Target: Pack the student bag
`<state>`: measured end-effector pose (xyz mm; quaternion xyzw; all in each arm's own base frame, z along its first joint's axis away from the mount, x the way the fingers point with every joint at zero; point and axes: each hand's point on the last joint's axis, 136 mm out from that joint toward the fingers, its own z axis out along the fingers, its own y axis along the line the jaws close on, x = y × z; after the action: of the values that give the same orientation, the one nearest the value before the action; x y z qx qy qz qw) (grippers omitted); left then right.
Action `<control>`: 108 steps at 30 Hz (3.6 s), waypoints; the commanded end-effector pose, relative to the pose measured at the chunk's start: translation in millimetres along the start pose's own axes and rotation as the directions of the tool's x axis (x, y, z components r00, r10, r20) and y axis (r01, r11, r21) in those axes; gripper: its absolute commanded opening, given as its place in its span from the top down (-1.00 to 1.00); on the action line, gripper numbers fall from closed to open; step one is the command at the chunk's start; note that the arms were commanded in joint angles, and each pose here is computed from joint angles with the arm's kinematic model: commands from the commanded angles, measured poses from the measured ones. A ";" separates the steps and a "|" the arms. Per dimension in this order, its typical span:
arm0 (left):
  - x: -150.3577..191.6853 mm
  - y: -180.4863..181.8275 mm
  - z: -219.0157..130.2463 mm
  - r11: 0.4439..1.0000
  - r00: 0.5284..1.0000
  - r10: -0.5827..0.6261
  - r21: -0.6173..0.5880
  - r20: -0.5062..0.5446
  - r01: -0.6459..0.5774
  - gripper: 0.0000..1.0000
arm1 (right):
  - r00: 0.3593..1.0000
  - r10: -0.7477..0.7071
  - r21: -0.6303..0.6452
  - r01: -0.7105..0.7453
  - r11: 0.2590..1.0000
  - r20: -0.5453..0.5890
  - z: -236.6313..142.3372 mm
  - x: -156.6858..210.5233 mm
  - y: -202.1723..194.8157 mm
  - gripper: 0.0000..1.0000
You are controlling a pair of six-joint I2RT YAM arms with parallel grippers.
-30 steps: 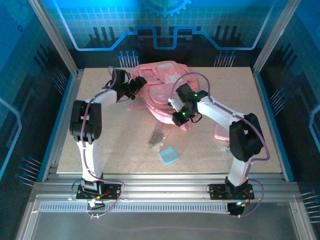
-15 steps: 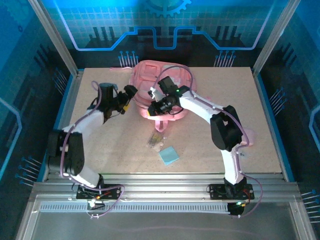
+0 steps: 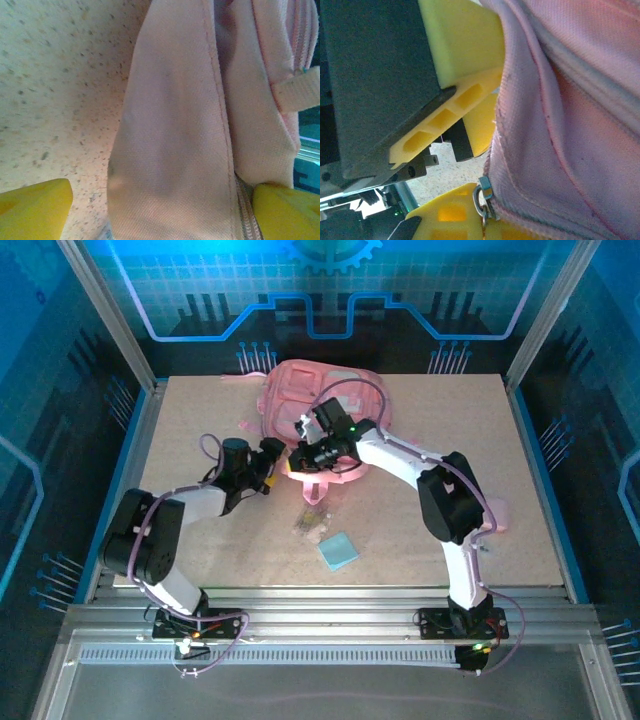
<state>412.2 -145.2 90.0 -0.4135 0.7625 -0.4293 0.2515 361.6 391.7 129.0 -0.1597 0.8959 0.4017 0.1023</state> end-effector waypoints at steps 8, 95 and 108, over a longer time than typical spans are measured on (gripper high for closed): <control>-5.1 -40.3 33.8 0.976 0.998 -0.038 0.218 0.058 0.025 0.26 | 0.995 -0.023 -0.060 0.017 0.998 -0.102 -19.9 47.4 41.9 1.00; -161.7 -77.1 8.4 0.969 0.970 0.242 -0.054 -0.019 -0.243 -0.98 | 0.820 -0.556 0.408 0.557 0.724 -0.133 -86.8 14.9 -83.4 1.00; -67.7 -53.1 -42.5 0.984 0.986 0.169 -0.057 0.005 -0.169 -0.98 | 0.901 -0.428 0.342 0.426 0.838 -0.073 -53.9 16.5 -72.1 1.00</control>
<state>456.0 -51.4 186.2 -0.3383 0.8074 -0.3617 0.3208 365.8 280.5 95.3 -0.3592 0.8980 0.1576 0.1993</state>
